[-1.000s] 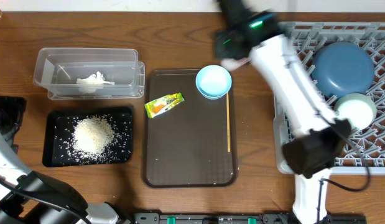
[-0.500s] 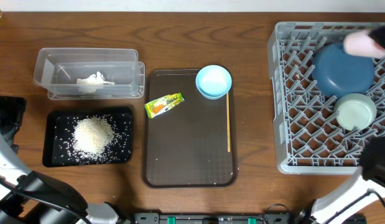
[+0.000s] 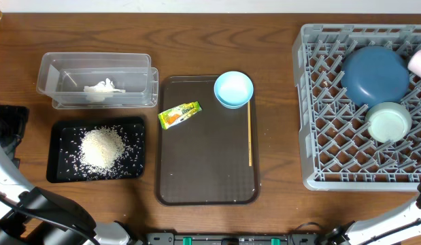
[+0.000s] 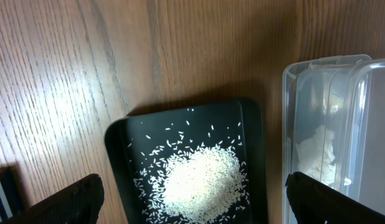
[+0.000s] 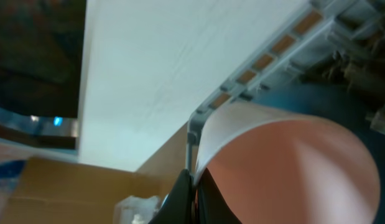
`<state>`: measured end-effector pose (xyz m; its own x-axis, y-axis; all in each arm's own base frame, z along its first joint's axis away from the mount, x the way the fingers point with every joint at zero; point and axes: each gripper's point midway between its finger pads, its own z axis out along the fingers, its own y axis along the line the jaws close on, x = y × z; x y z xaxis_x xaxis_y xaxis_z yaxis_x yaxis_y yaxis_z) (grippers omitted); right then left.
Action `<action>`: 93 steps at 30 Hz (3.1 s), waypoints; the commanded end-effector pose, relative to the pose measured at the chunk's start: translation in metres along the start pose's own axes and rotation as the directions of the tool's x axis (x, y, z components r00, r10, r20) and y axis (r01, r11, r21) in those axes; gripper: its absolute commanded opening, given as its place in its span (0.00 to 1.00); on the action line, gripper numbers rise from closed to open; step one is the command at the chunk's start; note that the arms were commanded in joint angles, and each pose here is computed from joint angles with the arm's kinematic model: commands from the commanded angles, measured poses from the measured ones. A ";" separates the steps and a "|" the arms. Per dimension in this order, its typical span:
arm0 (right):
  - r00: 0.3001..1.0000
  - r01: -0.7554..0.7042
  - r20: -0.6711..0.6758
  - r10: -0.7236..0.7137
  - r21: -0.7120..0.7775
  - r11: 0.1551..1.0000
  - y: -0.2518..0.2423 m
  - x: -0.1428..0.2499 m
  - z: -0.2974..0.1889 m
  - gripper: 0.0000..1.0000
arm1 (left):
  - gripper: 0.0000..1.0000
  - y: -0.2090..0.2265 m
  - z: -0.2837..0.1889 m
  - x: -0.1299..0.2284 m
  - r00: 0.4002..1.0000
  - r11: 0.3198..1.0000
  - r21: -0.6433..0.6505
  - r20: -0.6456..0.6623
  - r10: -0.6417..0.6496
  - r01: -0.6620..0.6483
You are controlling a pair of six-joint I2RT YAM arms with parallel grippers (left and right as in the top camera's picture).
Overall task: Sort waste into correct bins and load items into the dishwasher rack
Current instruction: 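Carry the pink cup into the rack and release it, then reach the right gripper to the light-blue bowl and grasp it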
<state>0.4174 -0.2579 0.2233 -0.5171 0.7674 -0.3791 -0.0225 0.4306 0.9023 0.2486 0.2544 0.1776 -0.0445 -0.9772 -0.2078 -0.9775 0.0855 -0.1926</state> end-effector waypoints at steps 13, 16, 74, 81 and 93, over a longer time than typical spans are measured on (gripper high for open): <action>0.983 -0.183 -0.010 0.184 0.018 0.983 -0.045 0.045 -0.002 0.01 | 0.96 -0.001 -0.011 -0.005 0.999 1.000 0.012 0.030 -0.016 0.016; 0.981 -0.195 0.003 0.195 0.022 0.981 -0.048 0.043 -0.007 0.01 | 0.96 -0.001 -0.011 -0.005 0.999 1.000 0.012 0.030 -0.016 0.016; 0.743 0.645 -0.498 -0.447 0.355 0.677 0.204 0.271 0.184 0.99 | 0.96 -0.001 -0.011 -0.005 0.999 1.000 0.012 0.030 -0.016 0.016; 0.531 0.835 -0.643 -0.552 0.288 0.468 0.176 0.373 0.251 0.99 | 0.96 -0.001 -0.011 -0.005 0.999 1.000 0.012 0.030 -0.016 0.016; 0.434 0.867 -0.769 -0.469 0.215 0.449 0.097 0.476 0.302 0.69 | 0.96 -0.001 -0.011 -0.005 0.999 1.000 0.012 0.029 -0.016 0.016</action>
<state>0.4310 0.2809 0.0727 -0.8777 -0.2218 -0.4248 -0.2641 0.9636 0.0426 0.2486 0.2544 0.1776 -0.0444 -0.9771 -0.2081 -0.9776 0.0854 -0.1923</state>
